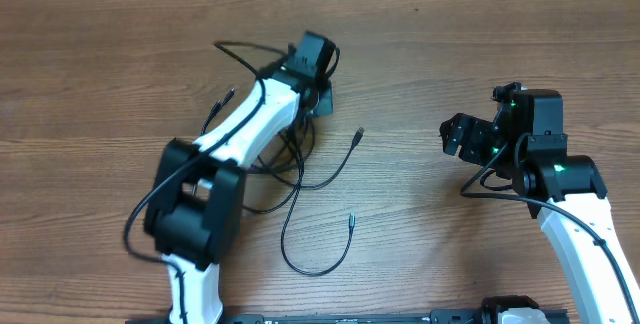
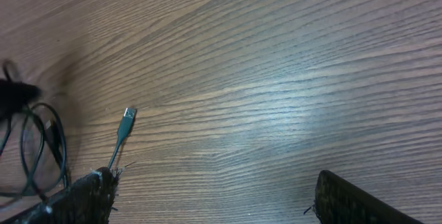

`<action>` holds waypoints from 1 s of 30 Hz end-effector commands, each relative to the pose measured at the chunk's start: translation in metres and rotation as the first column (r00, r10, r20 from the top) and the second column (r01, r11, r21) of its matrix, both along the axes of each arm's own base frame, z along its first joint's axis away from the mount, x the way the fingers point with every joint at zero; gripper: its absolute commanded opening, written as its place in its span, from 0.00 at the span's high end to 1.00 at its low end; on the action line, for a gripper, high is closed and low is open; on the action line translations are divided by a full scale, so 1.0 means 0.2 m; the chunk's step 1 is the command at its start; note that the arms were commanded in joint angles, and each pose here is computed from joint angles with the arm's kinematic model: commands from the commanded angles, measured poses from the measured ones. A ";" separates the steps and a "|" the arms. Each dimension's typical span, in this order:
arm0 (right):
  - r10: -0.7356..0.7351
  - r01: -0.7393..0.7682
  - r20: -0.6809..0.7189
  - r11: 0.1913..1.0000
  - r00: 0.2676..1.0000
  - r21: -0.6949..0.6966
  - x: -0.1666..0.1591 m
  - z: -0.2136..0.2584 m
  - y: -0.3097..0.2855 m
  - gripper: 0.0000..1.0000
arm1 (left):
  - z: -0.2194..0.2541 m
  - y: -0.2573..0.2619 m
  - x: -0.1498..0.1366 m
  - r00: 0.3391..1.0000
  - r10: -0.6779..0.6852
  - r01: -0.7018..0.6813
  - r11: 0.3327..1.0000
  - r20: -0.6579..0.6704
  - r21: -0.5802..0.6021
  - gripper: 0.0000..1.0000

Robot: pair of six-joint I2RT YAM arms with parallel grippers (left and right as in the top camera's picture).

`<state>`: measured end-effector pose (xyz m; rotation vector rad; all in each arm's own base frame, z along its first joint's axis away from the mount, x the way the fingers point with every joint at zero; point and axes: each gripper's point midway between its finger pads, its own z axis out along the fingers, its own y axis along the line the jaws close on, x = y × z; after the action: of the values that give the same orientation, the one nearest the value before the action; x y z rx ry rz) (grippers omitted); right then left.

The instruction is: Untangle cables

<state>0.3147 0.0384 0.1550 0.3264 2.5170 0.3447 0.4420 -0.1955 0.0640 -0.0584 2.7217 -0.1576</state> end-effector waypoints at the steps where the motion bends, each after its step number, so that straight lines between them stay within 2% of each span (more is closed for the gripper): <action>1: 0.001 -0.001 -0.001 1.000 1.000 0.005 0.00 -0.01 0.00 0.10 | 0.62 -0.11 0.06 0.970 -0.071 0.104 0.986 0.231 -0.131 0.96; 7: 0.001 -0.001 -0.006 1.000 1.000 0.004 0.00 -0.01 0.00 0.10 | 1.22 -0.09 -0.02 0.895 -0.062 0.165 0.966 0.441 -0.199 0.96; 14: 0.001 -0.001 -0.005 1.000 1.000 0.004 0.00 -0.01 0.00 0.10 | 1.90 0.01 -0.23 0.743 0.012 0.229 0.935 0.669 -0.272 0.96; 25: 0.001 -0.001 -0.005 1.000 1.000 0.004 0.00 -0.01 0.00 0.10 | 2.51 0.15 -0.51 0.521 0.112 0.316 0.895 0.846 -0.313 0.96; 30: 0.001 -0.001 -0.005 1.000 1.000 0.004 0.00 -0.01 0.00 0.10 | 2.81 0.21 -0.62 0.359 0.160 0.370 0.880 0.920 -0.298 0.96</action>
<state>0.3142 0.0384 0.1546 0.3269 2.5197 0.3448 0.3434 -0.1621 0.5820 0.0278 1.5732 -0.6608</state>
